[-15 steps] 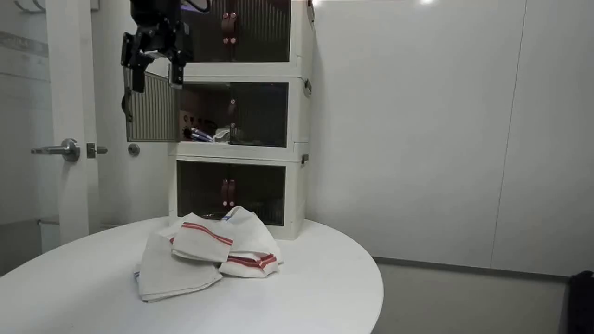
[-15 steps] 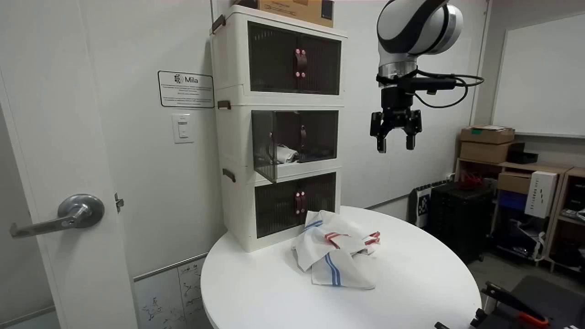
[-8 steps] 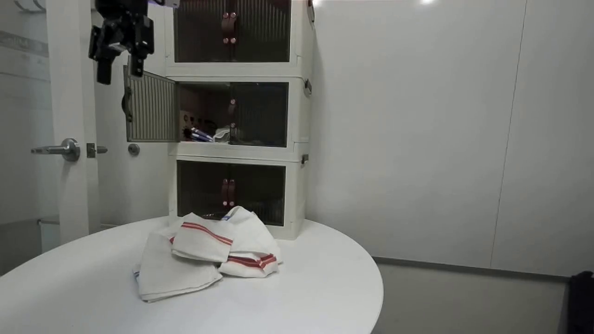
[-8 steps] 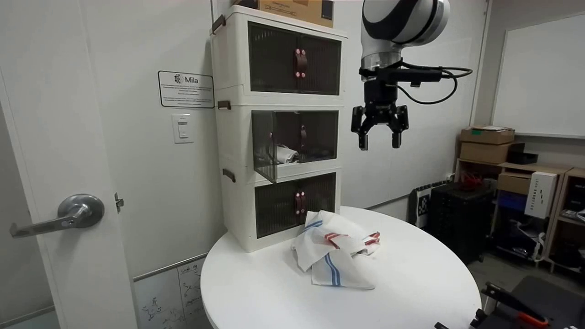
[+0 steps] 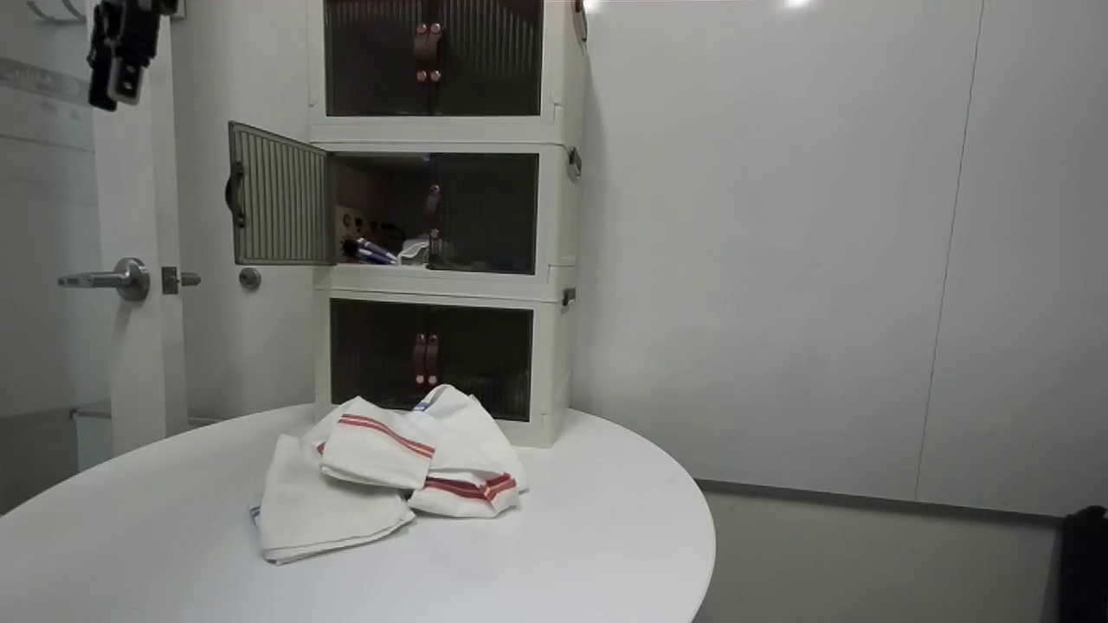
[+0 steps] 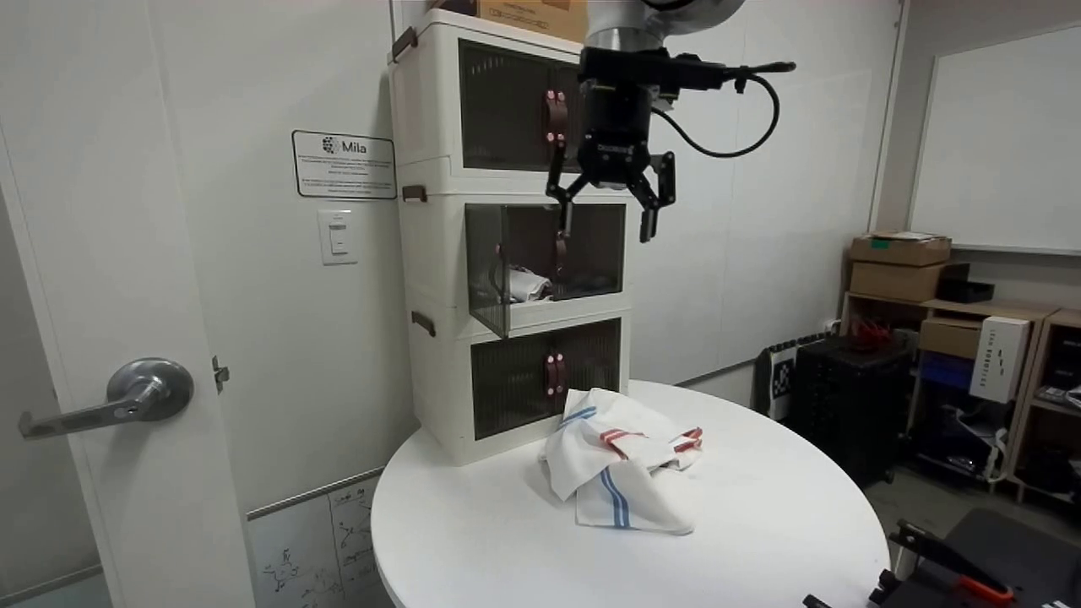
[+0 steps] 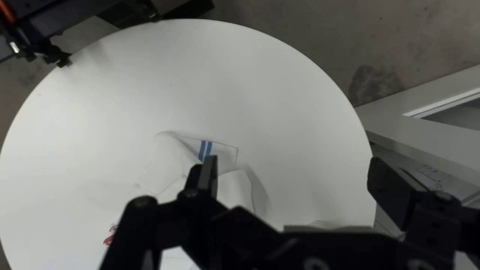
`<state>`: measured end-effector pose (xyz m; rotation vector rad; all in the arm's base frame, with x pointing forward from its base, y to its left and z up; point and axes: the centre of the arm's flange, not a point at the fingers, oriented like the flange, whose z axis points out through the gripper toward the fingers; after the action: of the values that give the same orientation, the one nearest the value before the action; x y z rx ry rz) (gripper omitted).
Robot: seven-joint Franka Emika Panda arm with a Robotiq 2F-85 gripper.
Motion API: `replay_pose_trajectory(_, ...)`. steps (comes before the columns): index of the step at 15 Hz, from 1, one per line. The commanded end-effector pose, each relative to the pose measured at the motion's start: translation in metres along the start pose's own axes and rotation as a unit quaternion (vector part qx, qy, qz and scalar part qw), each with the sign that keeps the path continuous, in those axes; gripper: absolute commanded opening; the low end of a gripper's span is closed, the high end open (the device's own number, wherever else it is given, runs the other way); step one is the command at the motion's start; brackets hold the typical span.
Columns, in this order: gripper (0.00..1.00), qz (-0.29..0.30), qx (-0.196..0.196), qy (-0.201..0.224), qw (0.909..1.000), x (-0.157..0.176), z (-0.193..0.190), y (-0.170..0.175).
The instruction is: Close the left cabinet door.
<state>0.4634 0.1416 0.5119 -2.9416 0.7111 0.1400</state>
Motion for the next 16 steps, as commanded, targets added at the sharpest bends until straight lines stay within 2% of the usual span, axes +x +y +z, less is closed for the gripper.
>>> replay_pose_trajectory(1, 1.00, 0.053, 0.040, 0.013, 0.9977, 0.006, -0.017, -0.051)
replay_pose_trajectory(4, 1.00, 0.104, 0.070, 0.034, 0.9915, 0.010, -0.020, -0.086)
replay_pose_trajectory(8, 1.00, 0.169, 0.113, 0.063, 0.9771, 0.026, -0.021, -0.126)
replay_pose_trajectory(12, 1.00, 0.233, 0.150, 0.108, 0.9548, 0.054, -0.021, -0.148)
replay_pose_trajectory(16, 1.00, 0.278, 0.168, 0.143, 0.9348, 0.082, -0.021, -0.152)
